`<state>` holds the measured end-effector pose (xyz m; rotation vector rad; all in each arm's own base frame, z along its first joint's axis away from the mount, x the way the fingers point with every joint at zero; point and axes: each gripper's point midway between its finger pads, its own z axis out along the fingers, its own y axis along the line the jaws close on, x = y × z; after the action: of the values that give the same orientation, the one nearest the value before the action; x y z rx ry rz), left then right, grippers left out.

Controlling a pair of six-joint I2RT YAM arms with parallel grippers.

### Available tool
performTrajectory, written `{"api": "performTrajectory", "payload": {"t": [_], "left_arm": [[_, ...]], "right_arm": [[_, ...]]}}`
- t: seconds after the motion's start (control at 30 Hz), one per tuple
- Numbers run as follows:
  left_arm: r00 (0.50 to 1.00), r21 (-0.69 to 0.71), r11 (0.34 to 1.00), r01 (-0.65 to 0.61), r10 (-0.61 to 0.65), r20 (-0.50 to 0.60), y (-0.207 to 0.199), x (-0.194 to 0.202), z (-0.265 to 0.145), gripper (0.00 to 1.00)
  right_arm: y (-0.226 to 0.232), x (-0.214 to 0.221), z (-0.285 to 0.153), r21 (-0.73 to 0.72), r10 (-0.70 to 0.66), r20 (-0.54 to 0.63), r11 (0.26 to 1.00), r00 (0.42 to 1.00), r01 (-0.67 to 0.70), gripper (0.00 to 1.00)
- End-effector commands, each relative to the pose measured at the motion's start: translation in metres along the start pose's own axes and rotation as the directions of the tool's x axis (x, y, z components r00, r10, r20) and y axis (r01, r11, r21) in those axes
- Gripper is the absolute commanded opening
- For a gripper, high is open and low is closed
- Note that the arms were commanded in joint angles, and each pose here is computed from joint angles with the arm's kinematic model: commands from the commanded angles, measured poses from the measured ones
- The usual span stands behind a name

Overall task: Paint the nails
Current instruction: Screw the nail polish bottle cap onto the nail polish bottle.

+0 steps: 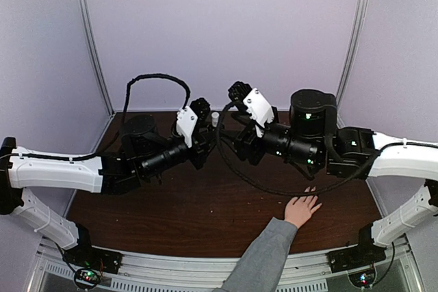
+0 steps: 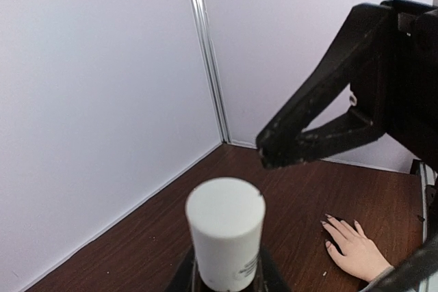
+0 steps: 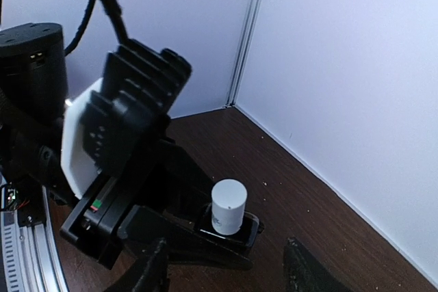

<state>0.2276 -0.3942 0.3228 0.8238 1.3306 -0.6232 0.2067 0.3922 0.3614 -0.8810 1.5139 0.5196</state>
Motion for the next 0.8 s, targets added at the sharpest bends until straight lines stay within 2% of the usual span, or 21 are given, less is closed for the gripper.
{"api": "performTrajectory", "payload": {"t": [0.0,0.17,0.27,0.33,0.43,0.57,0.77], "left_arm": [[0.997,0.062,0.998,0.019,-0.023,0.07,-0.008,-0.023,-0.009,0.0],[0.996,0.321,0.947,-0.025,-0.005,0.093,-0.051,-0.032,-0.022,0.0],[0.994,0.516,0.855,-0.06,0.002,0.112,-0.084,-0.041,-0.038,0.0],[0.992,0.62,0.781,-0.076,-0.004,0.126,-0.102,-0.046,-0.051,0.0],[0.993,0.72,0.69,-0.074,-0.017,0.118,-0.118,-0.05,-0.065,0.0],[0.996,0.798,0.601,-0.049,-0.032,0.086,-0.131,-0.05,-0.076,0.0],[0.999,0.878,0.479,-0.001,-0.043,0.025,-0.15,-0.046,-0.085,0.0]], "right_arm": [[0.015,-0.006,-0.023,-0.137,-0.052,0.008,0.989,0.999,0.052,0.59],[0.036,-0.011,-0.048,-0.304,-0.112,0.026,0.946,0.993,0.115,0.67],[0.043,-0.016,-0.063,-0.368,-0.132,0.049,0.919,0.99,0.141,0.8],[0.047,-0.018,-0.072,-0.403,-0.147,0.058,0.902,0.987,0.158,0.83],[0.056,-0.024,-0.085,-0.47,-0.164,0.086,0.863,0.983,0.185,0.84],[0.076,-0.027,-0.102,-0.594,-0.183,0.106,0.777,0.977,0.21,0.83],[0.101,-0.022,-0.11,-0.728,-0.195,0.088,0.657,0.977,0.196,0.74]]}}
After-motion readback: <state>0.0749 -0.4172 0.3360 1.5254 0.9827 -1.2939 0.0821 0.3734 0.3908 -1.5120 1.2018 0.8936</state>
